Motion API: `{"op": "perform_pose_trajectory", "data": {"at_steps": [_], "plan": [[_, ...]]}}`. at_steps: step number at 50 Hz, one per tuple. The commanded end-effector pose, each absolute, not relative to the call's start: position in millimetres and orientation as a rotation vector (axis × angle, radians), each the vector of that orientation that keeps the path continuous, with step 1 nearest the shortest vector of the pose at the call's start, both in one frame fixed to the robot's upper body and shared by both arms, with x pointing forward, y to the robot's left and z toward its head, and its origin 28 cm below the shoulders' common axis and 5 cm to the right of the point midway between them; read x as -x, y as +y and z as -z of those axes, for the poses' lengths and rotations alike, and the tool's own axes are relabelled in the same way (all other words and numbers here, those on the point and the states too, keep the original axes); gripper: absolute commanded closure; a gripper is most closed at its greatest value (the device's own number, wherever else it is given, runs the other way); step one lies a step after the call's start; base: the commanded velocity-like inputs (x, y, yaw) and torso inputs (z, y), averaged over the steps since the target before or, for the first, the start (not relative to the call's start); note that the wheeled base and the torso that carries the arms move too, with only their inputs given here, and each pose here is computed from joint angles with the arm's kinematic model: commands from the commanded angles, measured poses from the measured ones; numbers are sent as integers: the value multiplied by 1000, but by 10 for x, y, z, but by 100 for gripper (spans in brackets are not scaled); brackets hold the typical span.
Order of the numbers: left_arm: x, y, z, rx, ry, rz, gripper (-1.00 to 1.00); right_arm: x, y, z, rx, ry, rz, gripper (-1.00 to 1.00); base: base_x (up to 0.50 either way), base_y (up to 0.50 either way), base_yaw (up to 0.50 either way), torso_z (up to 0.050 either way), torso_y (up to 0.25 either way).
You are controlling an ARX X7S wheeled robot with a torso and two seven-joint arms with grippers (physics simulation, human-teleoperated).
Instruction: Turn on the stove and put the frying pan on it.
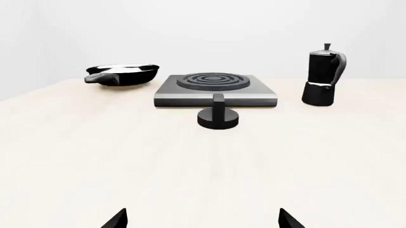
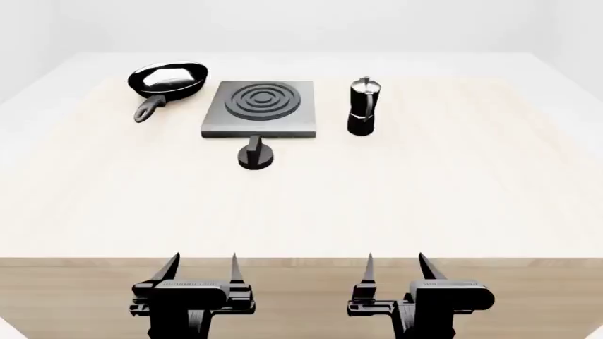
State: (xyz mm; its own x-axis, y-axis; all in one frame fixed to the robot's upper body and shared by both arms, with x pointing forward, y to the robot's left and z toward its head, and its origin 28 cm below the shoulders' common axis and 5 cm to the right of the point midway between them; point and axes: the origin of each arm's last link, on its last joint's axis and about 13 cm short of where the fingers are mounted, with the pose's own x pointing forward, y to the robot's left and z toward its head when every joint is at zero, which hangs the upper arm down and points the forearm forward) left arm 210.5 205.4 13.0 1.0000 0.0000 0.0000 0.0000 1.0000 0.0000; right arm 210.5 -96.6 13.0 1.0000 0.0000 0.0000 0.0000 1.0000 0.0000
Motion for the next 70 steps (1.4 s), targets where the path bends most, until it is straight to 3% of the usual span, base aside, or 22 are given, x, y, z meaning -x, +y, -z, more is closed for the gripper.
{"op": "perform_pose_trajectory", "data": {"at_steps": [1, 19, 70], "plan": [[-2102, 2054, -131, 1, 1, 0, -100, -2110, -965, -115, 10, 12, 11, -100, 0, 0, 0, 0, 0], [-2098, 2081, -201, 34, -49, -17, -100, -2102, -966, -222, 52, -123, 16, -100, 2, 27, 0, 0, 0], [-2095, 2068, -181, 14, -41, -11, -100, -2096, -950, -200, 70, -117, 8, -100, 174, 499, 0, 0, 0]]}}
